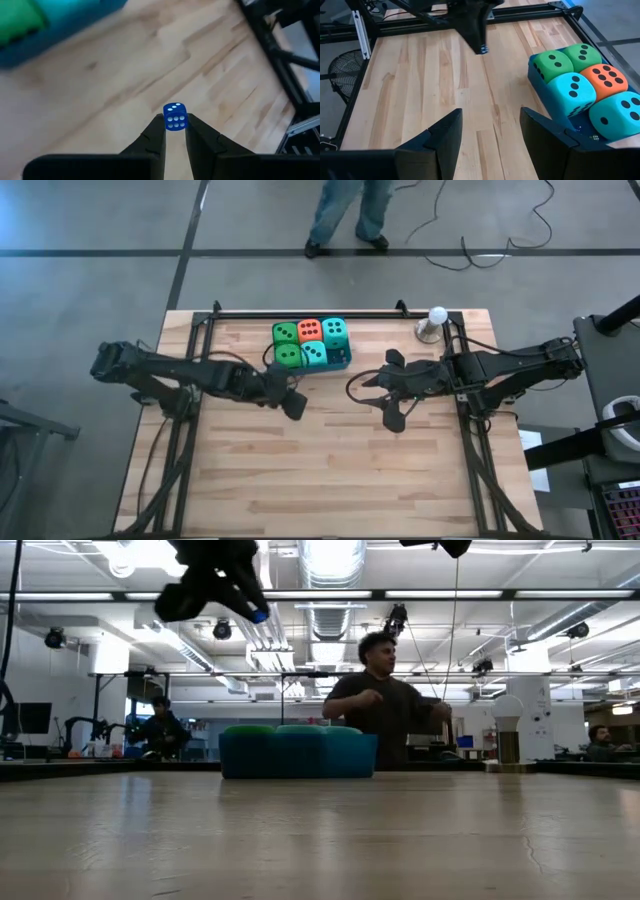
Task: Pick & Place Dice
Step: Put the small blue dice into the blue bin
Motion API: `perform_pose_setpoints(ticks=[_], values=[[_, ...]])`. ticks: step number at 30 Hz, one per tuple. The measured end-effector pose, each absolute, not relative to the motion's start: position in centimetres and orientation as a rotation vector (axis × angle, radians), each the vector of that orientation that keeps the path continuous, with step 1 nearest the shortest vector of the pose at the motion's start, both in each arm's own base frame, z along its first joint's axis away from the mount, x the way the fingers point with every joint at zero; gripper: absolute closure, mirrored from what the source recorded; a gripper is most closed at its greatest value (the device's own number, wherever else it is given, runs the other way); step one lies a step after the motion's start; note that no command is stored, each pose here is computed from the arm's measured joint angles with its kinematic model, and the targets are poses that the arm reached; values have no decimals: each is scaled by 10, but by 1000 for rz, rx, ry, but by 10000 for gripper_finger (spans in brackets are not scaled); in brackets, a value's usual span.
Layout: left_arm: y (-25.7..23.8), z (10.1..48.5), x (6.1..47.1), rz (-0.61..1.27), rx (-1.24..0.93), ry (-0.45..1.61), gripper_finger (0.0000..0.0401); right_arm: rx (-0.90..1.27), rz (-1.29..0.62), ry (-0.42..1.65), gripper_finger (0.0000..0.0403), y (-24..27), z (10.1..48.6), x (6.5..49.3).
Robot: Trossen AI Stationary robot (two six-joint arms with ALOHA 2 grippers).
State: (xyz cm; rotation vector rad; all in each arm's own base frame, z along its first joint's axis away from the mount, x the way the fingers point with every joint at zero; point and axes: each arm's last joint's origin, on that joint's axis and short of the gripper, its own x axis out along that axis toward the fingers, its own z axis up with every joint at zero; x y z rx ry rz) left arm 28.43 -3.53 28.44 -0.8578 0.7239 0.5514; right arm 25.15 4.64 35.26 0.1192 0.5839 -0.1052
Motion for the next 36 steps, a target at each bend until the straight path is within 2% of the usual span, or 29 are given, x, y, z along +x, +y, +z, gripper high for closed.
perform_pose_setpoints(ticks=[12, 18, 22, 36], values=[[16, 299, 303, 503, -682, 522, 345, 120, -106, 583, 209, 46, 353, 252], [38, 305, 310, 489, -518, 443, 345, 141, -112, 581, 209, 46, 353, 252], [51, 292, 322, 505, -442, 471, 345, 144, -113, 580, 209, 46, 353, 252], [78, 233, 351, 579, -430, 620, 345, 137, -128, 576, 209, 46, 353, 252]])
